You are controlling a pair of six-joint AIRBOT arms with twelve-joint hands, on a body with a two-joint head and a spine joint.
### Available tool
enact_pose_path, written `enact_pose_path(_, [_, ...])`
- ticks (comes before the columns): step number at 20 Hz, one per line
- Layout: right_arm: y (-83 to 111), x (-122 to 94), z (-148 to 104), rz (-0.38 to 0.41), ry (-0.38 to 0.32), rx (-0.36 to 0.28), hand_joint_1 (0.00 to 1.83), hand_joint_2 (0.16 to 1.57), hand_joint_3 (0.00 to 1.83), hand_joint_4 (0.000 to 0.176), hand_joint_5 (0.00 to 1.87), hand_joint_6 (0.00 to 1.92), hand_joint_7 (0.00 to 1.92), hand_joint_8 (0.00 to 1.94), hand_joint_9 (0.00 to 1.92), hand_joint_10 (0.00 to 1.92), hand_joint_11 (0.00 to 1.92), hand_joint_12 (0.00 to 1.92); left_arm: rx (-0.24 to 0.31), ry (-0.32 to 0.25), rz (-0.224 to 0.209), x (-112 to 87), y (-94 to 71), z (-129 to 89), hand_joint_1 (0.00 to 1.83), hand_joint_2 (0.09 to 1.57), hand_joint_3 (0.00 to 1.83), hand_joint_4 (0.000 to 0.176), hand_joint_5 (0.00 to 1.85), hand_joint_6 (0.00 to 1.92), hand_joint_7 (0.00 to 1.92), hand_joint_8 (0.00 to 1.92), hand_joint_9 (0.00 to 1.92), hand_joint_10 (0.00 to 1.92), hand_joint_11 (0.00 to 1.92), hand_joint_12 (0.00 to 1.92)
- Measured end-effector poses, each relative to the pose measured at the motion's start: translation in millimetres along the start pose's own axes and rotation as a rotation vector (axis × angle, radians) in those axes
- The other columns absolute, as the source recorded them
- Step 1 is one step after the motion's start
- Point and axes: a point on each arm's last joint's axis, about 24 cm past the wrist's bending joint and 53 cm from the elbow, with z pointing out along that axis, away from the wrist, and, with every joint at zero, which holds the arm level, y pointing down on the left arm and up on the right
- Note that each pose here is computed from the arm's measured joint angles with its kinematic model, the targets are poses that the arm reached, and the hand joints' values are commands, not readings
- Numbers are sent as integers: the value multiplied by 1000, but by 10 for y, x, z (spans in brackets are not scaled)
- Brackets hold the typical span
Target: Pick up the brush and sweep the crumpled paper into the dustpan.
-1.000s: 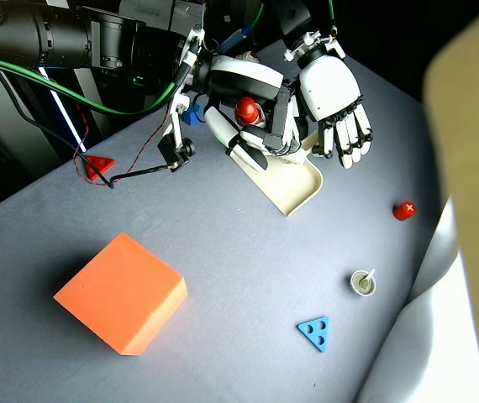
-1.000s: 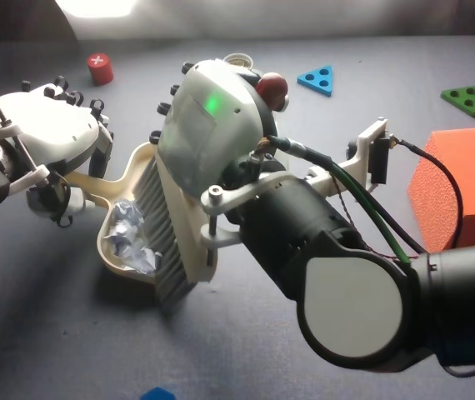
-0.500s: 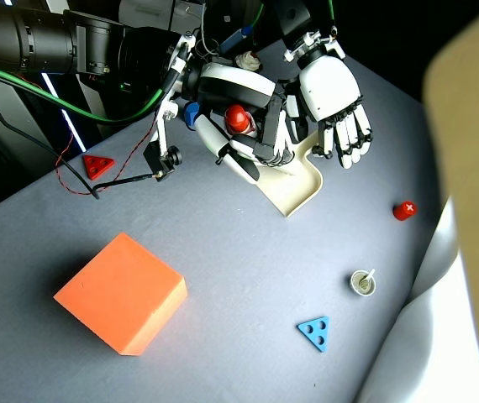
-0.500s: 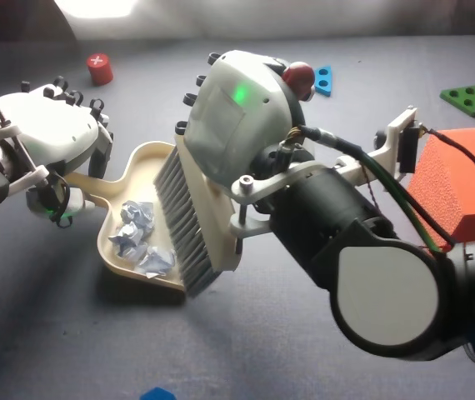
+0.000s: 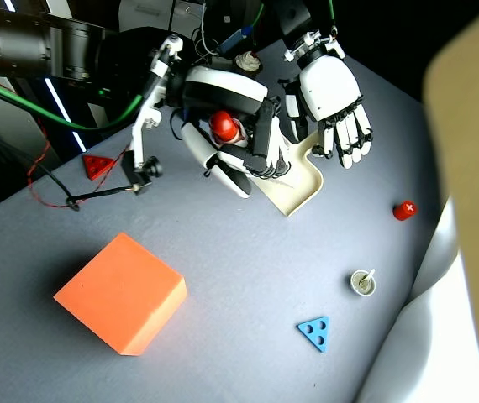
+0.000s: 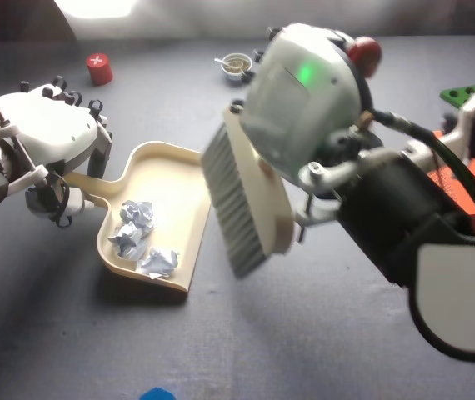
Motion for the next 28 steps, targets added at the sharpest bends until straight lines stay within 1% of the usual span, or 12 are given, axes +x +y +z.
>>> enact_pose_path(8, [148, 229, -334, -68, 132, -69, 1514, 1201, 1, 49, 929, 1921, 1061, 1941, 1303, 1921, 1403, 1921, -3, -4, -3, -13, 7, 0, 1060, 1152, 0, 0, 910, 1089, 305, 1, 245, 0, 0, 633])
enact_pose_path(9, [114, 235, -365, -89, 140, -63, 1531, 1197, 0, 0, 929, 1921, 1044, 1941, 1300, 1921, 1407, 1921, -3, -4, -3, -14, 7, 0, 1033, 1155, 0, 53, 895, 1114, 303, 2, 229, 3, 0, 641])
enact_pose_path(10, [88, 218, -374, -108, 135, -56, 1524, 1195, 0, 0, 935, 1921, 1037, 1941, 1286, 1921, 1399, 1921, -2, -4, -2, -14, 6, 0, 1009, 1160, 2, 93, 874, 1147, 313, 4, 239, 5, 0, 685])
enact_pose_path(11, [77, 188, -386, -136, 126, -52, 1530, 1197, 0, 0, 929, 1921, 1035, 1941, 1283, 1921, 1399, 1921, -1, -5, -1, -16, 2, 0, 978, 1085, 0, 6, 712, 603, 295, 5, 229, 4, 0, 655])
enact_pose_path(12, [77, 184, -388, -144, 125, -51, 1533, 1196, 0, 0, 937, 1921, 1037, 1941, 1289, 1921, 1404, 1921, -1, -5, -2, -19, 1, 1, 981, 1047, 0, 0, 728, 297, 305, 2, 241, 3, 0, 684])
enact_pose_path(14, [95, 201, -403, -162, 136, -58, 1523, 1208, 3, 0, 933, 1921, 1047, 1941, 1302, 1921, 1415, 1921, -2, -6, -2, -19, 4, 0, 954, 1000, 0, 44, 648, 58, 304, 1, 253, 2, 0, 746])
enact_pose_path(18, [12, 278, -416, -158, 172, -25, 1481, 1187, 0, 3, 924, 1921, 1043, 1941, 1277, 1921, 1406, 1921, -3, -7, -3, -22, 7, 0, 1000, 909, 0, 72, 475, 0, 316, 1, 286, 5, 0, 808])
enact_pose_path(21, [3, 322, -437, -148, 216, -23, 1207, 1130, 0, 0, 942, 1103, 1049, 1941, 1225, 1921, 1374, 1921, -3, -7, -2, -23, 6, 0, 992, 907, 0, 57, 424, 0, 321, 2, 311, 1, 0, 804])
enact_pose_path(22, [4, 361, -443, -148, 241, -27, 1181, 1100, 0, 0, 1011, 954, 1019, 1941, 1173, 1921, 1318, 1921, -4, -8, -2, -28, 13, -2, 988, 912, 1, 56, 420, 1, 321, 3, 315, 3, 0, 800])
enact_pose_path(23, [-5, 395, -454, -139, 263, -25, 1167, 1042, 0, 0, 805, 1704, 895, 1941, 1028, 1921, 1172, 1921, -5, -8, -2, -31, 16, -4, 975, 921, 5, 55, 413, 0, 313, 0, 315, 2, 0, 798])
enact_pose_path(25, [-24, 453, -498, -121, 312, -18, 993, 990, 0, 0, 671, 1912, 629, 1941, 658, 1921, 703, 1921, -6, -12, -4, -48, 20, -4, 931, 945, 13, 58, 400, 0, 307, 1, 318, 3, 0, 795])
enact_pose_path(28, [18, 417, -578, -98, 332, -35, 855, 907, 0, 0, 566, 1204, 419, 1612, 341, 1784, 236, 1921, 6, -23, -15, -120, -35, 7, 878, 984, 7, 58, 393, 0, 295, 0, 297, 0, 0, 780])
